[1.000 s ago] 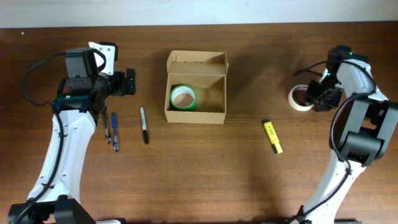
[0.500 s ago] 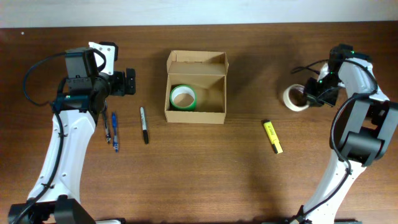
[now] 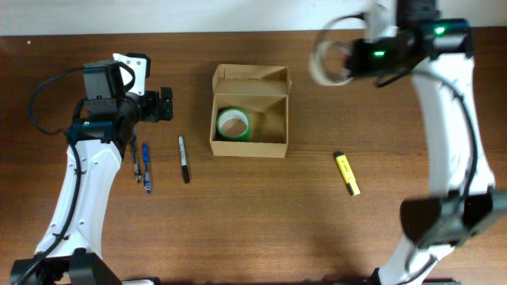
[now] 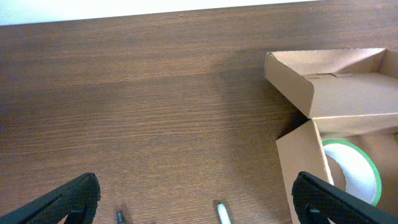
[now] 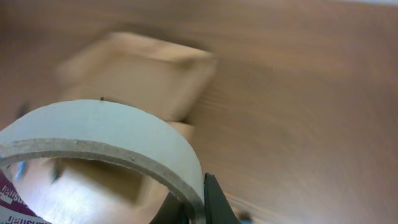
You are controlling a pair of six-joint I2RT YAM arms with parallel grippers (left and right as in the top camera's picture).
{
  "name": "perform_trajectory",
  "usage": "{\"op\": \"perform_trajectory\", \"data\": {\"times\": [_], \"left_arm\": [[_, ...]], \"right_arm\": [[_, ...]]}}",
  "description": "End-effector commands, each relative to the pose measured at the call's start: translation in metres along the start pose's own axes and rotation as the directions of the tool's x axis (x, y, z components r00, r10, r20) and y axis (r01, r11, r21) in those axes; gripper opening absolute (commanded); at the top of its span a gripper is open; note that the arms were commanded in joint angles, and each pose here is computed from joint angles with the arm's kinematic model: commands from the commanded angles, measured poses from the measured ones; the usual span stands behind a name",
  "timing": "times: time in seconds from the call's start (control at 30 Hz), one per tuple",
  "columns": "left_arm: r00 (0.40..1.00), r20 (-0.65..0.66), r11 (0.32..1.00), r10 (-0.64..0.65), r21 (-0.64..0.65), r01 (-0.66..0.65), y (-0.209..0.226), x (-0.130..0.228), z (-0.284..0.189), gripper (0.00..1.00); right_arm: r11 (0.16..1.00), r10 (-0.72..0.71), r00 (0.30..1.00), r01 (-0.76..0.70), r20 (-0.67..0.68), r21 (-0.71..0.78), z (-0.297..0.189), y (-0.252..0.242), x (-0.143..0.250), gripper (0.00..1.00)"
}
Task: Pack container
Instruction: 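Carry the masking tape into the box and release it on the green tape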
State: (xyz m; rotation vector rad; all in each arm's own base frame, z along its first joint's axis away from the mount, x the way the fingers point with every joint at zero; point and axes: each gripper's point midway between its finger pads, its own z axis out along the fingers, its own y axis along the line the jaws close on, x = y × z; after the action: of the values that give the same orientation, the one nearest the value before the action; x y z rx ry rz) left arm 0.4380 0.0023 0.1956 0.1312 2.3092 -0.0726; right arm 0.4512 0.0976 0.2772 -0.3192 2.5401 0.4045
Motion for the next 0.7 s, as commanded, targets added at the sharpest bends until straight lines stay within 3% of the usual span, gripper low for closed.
{"op": "perform_trajectory", "data": {"times": [0.0, 0.23, 0.47, 0.67], "left_arm": [[1.000, 0.008, 1.000, 0.016, -0.007, -0.016, 0.002, -0.005, -0.001, 0.99], [1.000, 0.008, 1.000, 0.016, -0.007, -0.016, 0.002, -0.005, -0.001, 0.99], [1.000, 0.008, 1.000, 0.016, -0.007, -0.016, 0.002, -0.005, -0.001, 0.99], [1.000, 0.008, 1.000, 0.016, -0.007, -0.016, 0.002, -0.005, -0.001, 0.99]], "right_arm": [[0.965, -0.262, 0.965, 0.263, -0.013, 0.013, 0.003, 0.058, 0.004, 0.04], [0.882, -0.463, 0.869, 0.471, -0.178, 0.008, 0.070, 0.119, 0.042, 0.04], [0.878, -0.471, 0.837, 0.475, -0.279, -0.058, 0.144, 0.127, 0.070, 0.04], [0.881, -0.470, 0.843, 0.464, -0.261, -0.086, 0.175, 0.132, 0.070, 0.04]]}}
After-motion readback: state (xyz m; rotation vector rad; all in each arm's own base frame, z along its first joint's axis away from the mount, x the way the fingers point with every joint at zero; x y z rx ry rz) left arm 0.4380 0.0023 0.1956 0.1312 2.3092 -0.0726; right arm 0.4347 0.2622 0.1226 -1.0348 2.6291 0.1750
